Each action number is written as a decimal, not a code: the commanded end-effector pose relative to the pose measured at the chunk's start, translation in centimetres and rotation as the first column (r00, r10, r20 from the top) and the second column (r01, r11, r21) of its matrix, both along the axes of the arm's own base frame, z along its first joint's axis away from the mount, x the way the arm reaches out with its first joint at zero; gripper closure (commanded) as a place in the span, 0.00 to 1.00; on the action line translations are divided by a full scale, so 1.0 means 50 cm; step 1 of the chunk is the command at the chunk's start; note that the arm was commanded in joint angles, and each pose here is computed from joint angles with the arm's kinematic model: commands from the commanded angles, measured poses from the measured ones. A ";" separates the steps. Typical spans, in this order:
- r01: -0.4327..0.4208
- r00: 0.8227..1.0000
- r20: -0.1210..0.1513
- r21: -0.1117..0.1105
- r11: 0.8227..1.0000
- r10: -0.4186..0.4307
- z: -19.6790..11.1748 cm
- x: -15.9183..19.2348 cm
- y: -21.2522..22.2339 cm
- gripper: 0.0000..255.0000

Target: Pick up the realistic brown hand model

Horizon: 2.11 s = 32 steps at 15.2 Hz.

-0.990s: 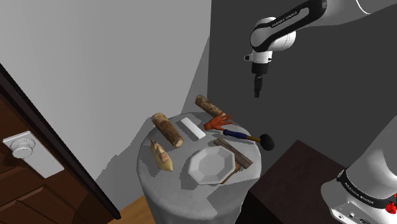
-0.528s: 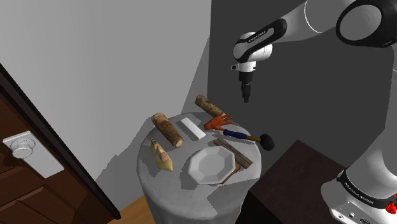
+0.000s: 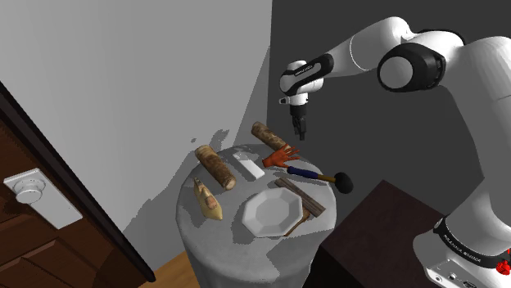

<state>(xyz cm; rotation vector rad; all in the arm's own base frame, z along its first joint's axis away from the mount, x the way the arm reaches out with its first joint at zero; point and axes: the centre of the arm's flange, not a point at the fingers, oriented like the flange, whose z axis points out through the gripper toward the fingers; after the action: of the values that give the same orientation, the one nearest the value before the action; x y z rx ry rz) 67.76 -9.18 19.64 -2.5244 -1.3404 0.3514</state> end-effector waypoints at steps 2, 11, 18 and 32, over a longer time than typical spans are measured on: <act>-0.072 0.997 -0.013 0.017 0.997 0.073 -0.065 0.053 0.013 0.00; -0.072 0.997 -0.013 0.017 0.997 0.073 -0.145 0.053 0.013 0.00; -0.072 0.997 -0.013 0.017 0.997 0.073 -0.144 0.053 0.013 1.00; -0.072 0.997 -0.013 0.017 0.997 0.073 -0.029 0.053 0.013 1.00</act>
<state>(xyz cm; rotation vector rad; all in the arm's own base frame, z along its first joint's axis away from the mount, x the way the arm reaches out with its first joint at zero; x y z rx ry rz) 70.39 -8.55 17.64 -2.4600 -1.4267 0.3699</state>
